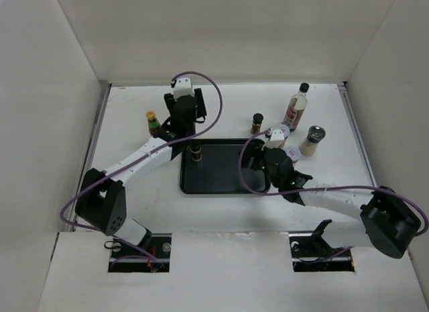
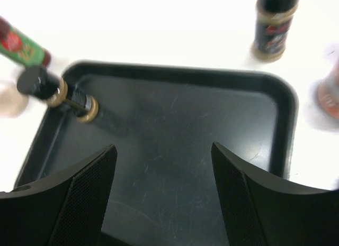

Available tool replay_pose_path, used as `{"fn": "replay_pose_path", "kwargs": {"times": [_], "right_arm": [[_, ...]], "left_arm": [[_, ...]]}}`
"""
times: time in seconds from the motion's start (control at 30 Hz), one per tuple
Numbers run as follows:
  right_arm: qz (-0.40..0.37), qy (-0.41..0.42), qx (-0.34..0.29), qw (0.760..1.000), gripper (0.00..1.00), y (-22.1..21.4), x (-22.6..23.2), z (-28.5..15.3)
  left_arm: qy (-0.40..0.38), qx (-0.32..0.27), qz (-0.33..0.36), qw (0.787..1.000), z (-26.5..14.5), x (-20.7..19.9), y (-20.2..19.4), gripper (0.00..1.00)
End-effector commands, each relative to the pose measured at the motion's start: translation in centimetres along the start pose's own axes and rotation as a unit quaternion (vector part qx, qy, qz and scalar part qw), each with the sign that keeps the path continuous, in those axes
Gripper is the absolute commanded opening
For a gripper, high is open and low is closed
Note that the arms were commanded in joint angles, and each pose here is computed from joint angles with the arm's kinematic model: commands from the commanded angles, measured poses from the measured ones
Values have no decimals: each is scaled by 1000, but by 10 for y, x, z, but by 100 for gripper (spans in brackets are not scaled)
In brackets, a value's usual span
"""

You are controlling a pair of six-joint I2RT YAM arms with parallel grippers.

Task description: Organize the condiment bottles

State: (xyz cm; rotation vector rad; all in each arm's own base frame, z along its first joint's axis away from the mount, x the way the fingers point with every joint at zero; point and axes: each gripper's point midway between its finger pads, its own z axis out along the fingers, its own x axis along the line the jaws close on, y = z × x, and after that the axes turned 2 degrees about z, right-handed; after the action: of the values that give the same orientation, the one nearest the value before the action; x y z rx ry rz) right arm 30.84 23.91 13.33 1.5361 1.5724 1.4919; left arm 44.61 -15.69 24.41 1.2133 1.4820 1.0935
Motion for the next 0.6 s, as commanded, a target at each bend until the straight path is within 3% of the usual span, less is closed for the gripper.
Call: {"fn": "replay_pose_path", "kwargs": {"times": [0.0,0.27,0.57], "right_arm": [[41,-19,-58,997,76,36,-11,-6],[109,-59,-107,987,77,60,-52,-22],[106,-51,-107,987,77,60,-49,-22]], "left_arm": [[-49,-44,-29,997,-31,-31,28,38],[-122,3,-20,992,-74,-88,-31,40],[-117,43,10,992,-71,-96,-90,40]]}}
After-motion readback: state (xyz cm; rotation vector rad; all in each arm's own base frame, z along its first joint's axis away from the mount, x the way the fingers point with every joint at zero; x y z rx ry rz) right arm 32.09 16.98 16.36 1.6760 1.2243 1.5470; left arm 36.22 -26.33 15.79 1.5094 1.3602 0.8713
